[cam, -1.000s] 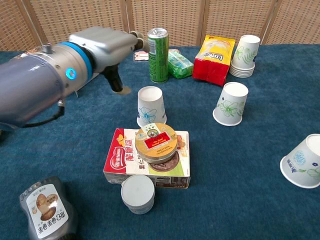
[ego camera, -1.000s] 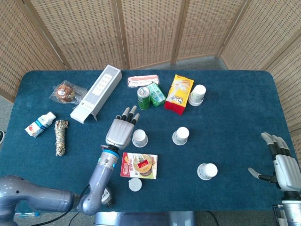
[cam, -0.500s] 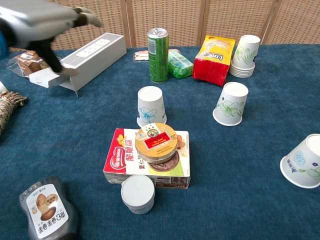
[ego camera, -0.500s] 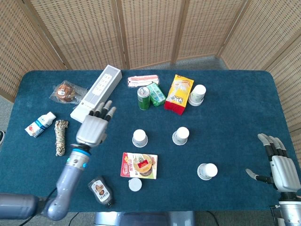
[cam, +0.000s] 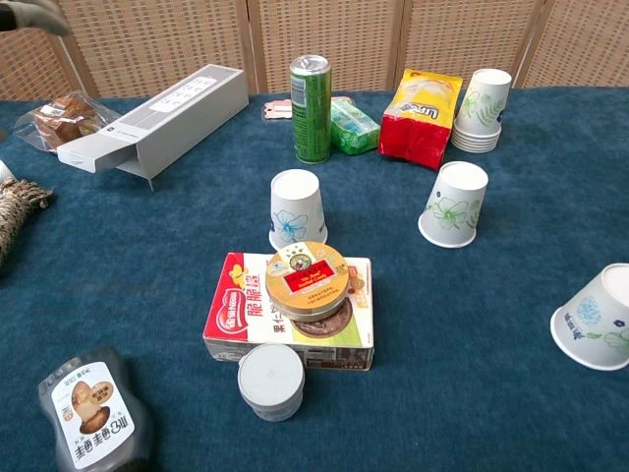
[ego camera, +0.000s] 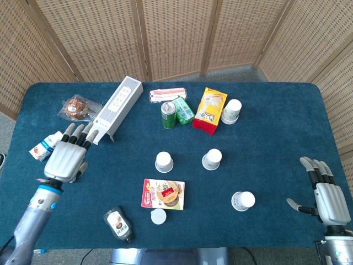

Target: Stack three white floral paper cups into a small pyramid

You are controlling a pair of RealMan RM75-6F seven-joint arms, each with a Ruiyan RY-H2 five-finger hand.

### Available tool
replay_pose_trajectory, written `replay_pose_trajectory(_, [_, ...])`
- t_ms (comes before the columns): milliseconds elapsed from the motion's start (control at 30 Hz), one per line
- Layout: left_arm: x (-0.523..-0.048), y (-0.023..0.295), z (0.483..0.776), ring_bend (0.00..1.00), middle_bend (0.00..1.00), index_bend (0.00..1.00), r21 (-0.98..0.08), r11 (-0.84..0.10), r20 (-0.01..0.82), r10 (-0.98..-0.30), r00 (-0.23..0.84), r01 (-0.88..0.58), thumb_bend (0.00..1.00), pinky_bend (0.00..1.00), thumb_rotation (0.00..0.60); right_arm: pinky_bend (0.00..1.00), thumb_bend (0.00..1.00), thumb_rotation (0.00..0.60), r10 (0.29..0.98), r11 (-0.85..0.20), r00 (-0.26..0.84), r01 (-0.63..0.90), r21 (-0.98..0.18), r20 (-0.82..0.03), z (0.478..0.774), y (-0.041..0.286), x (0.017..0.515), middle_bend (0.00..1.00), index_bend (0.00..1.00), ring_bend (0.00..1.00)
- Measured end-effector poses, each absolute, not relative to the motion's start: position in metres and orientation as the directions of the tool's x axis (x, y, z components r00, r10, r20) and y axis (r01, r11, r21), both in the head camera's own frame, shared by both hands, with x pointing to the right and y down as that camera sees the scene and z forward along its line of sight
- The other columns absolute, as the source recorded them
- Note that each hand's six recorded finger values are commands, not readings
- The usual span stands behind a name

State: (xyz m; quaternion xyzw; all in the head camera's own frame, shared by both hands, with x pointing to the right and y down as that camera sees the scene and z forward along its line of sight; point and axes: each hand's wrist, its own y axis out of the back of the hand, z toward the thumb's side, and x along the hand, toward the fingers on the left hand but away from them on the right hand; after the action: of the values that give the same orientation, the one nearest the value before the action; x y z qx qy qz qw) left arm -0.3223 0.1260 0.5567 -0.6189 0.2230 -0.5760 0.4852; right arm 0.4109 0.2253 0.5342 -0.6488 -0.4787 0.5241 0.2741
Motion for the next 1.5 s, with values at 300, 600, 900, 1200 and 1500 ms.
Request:
replay_pose_trajectory(300, [-0.366, 0.167, 0.528, 0.0, 0.0, 0.0, -0.848, -0.482, 0.523, -0.828, 0.203, 0.221, 0.33, 0.0, 0.6, 0.0, 0.12, 0.6, 0.909, -0.393, -0.004, 0.32, -0.862, -0.416, 0.535, 0.226, 0.409, 0.0, 0.0, 0.0])
replay_pose_trajectory(600, [-0.407, 0.205, 0.523, 0.0, 0.0, 0.02, -0.832, -0.545, 0.555, -0.817, 0.154, 0.107, 0.33, 0.0, 0.6, 0.0, 0.12, 0.6, 0.91, -0.401, 0.013, 0.288, -0.87, -0.415, 0.538, 0.229, 0.402, 0.0, 0.0, 0.0])
replay_pose_trajectory(900, [-0.441, 0.228, 0.512, 0.0, 0.0, 0.03, -0.824, -0.566, 0.563, -0.821, 0.095, -0.003, 0.33, 0.0, 0.6, 0.0, 0.15, 0.6, 0.918, -0.388, 0.043, 0.288, -0.875, -0.393, 0.543, 0.23, 0.389, 0.0, 0.0, 0.0])
replay_pose_trajectory(1200, [-0.454, 0.227, 0.505, 0.0, 0.0, 0.03, -0.824, -0.567, 0.565, -0.822, 0.069, -0.017, 0.33, 0.0, 0.6, 0.0, 0.15, 0.6, 0.906, -0.423, 0.094, 0.268, -0.866, -0.413, 0.548, 0.221, 0.366, 0.0, 0.0, 0.0])
replay_pose_trajectory(1500, [-0.458, 0.217, 0.502, 0.0, 0.0, 0.03, -0.827, -0.561, 0.557, -0.827, 0.071, -0.04, 0.33, 0.0, 0.6, 0.0, 0.15, 0.6, 0.869, -0.494, 0.148, 0.251, -0.832, -0.471, 0.559, 0.198, 0.333, 0.0, 0.0, 0.0])
